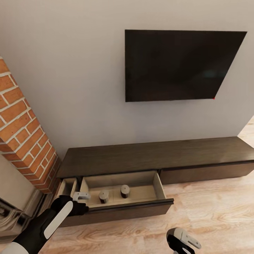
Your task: Place each of the two pumpkins and all three candles from the living room inside a cabinet in the living room (use any cabinet), then make sure every cabinet is closed, and position the cauldron so it is next to a table in the living room.
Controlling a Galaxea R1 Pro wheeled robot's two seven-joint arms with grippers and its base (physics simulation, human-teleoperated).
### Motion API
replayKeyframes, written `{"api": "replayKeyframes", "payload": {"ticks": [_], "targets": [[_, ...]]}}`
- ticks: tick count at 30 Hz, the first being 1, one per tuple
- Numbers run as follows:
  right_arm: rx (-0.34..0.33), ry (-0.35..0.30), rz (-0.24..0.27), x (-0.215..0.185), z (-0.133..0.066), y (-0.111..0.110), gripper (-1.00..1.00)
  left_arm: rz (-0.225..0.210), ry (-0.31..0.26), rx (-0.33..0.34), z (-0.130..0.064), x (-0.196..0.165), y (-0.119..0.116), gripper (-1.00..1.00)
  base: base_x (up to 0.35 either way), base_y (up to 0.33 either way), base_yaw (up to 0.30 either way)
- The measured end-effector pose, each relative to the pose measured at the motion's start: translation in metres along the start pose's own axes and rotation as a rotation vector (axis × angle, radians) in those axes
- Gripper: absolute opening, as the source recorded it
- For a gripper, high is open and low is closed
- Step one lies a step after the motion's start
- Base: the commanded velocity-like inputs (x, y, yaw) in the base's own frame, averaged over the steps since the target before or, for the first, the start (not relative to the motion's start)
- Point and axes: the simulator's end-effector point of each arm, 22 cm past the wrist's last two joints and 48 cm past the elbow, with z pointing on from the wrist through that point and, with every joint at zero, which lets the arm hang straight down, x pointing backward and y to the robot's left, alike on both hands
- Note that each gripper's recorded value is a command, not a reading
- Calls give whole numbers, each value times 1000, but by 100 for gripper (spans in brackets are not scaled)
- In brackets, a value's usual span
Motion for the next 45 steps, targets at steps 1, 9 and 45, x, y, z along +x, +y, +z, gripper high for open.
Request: {"api": "replayKeyframes", "payload": {"ticks": [1,9,45], "targets": [[1,-1,-1,0,0,0,-100,0,0,0,0,0,0,100,43,-54,0],[46,2,-26,-20,-7,13,-100,-1,-6,2,-1,-2,0,100,9,-12,0],[47,0,-13,-201,-130,75,-100,-41,-15,33,-4,-9,-8,100,0,0,0]]}}
